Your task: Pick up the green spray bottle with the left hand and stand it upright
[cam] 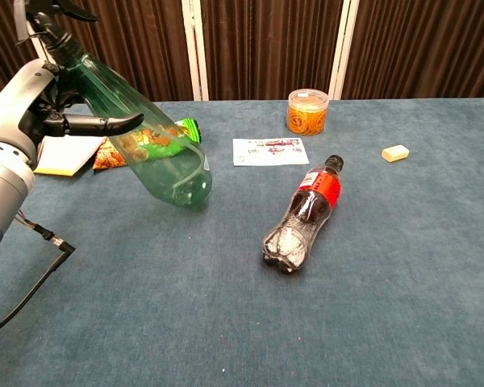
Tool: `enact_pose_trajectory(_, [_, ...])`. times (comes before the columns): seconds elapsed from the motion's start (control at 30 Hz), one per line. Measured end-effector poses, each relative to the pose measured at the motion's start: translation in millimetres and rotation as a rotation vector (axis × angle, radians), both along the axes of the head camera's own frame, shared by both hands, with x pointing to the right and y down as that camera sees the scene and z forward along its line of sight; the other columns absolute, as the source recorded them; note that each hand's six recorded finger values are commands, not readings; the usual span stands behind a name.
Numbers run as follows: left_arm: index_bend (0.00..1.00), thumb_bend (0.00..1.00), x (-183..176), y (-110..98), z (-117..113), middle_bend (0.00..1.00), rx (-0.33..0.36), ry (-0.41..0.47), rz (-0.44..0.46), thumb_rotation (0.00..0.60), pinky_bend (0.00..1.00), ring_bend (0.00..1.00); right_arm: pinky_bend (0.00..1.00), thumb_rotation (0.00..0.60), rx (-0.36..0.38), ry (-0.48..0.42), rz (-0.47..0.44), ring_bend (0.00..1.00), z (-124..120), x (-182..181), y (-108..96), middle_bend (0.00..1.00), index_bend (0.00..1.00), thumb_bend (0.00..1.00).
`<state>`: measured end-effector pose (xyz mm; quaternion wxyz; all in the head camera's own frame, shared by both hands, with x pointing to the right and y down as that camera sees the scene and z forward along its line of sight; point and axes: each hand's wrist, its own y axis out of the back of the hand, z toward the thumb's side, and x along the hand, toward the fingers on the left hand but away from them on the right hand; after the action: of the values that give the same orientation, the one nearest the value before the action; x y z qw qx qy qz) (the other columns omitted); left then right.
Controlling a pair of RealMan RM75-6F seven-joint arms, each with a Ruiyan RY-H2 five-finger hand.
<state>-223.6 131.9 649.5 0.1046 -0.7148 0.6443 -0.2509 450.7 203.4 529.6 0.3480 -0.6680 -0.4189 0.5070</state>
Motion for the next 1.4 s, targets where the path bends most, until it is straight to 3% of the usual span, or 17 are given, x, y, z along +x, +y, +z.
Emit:
enact_pose_trajectory(0.27, [0.74,0.41,7,-4,-7,0.32,-0.007,-0.001,0.034,0.6,0.13,0.1,0.0,0.6,0.002,0.01,0.002,0.0,1,0,-1,0.0,0.0,0.11])
enact_pose_trajectory(0.63, [0.74,0.44,21,-11,-9,0.32,-0.089,-0.135,0.132,0.6,0.13,0.1,0.0,0.6,0.002,0.035,0.006,0.0,6,-1,-2,0.0,0.0,0.11])
enact_pose_trajectory(1.07, [0.73,0.43,32,-24,-35,0.33,-0.099,-0.201,0.205,0.6,0.13,0.11,0.0,0.6,0.002,0.031,-0.001,0.0,6,-3,0,0.0,0.0,0.11])
enact_pose_trajectory(1.4, [0.73,0.45,44,-29,-21,0.33,-0.228,-0.224,0.279,0.6,0.13,0.12,0.0,0.6,0.004,0.036,0.002,0.0,6,-3,0,0.0,0.0,0.11])
